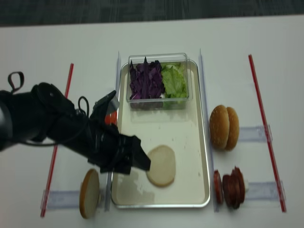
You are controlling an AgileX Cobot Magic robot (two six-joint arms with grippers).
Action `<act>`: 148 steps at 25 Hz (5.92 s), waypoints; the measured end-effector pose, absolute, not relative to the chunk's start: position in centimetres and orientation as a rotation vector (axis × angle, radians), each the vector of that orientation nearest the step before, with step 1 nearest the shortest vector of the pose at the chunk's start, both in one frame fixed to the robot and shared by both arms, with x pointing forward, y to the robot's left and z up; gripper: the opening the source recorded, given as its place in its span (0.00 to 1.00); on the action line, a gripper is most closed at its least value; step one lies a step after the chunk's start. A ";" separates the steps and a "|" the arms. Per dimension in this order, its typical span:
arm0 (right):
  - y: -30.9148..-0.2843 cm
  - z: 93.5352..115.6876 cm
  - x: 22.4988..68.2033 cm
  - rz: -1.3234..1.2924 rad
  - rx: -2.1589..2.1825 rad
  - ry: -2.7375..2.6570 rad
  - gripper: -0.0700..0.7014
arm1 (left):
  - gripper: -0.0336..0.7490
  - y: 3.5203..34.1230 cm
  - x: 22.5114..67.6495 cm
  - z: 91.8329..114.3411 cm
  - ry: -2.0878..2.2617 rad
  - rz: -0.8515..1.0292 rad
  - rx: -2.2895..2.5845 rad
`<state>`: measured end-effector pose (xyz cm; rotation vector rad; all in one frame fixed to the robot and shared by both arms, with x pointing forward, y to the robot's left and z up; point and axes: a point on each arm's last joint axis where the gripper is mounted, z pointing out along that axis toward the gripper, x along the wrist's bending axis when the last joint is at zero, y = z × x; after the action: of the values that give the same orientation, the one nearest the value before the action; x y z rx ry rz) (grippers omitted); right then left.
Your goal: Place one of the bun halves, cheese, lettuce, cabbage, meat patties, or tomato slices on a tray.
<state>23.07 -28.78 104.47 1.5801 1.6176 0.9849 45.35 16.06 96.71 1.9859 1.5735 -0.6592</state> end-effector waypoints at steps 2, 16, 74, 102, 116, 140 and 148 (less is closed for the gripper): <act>-28.8 104.5 23.1 0.985 1.580 1.618 0.71 | 0.67 16.3 45.7 97.4 1.577 -0.611 2.035; -28.8 104.5 23.1 0.985 1.580 1.618 0.71 | 0.67 17.8 47.7 101.9 1.588 -0.386 2.333; -28.8 104.5 23.1 0.986 1.579 1.616 0.71 | 0.66 30.8 48.5 107.0 2.153 0.242 2.152; -28.8 104.5 23.1 0.986 1.579 1.616 0.71 | 0.66 30.7 33.1 118.0 1.811 0.770 1.764; -28.8 104.5 23.1 0.986 1.579 1.616 0.71 | 0.66 30.6 25.4 113.4 1.762 0.839 1.637; -28.8 104.5 23.1 0.988 1.579 1.617 0.71 | 0.60 30.6 22.3 104.9 1.765 0.837 1.634; -28.8 104.5 23.1 0.988 1.579 1.617 0.71 | 0.60 30.6 22.4 105.0 1.736 0.861 1.644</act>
<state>23.08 -28.77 104.49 1.5792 1.6167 0.9879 22.37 30.57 105.02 1.6442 1.7357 0.8613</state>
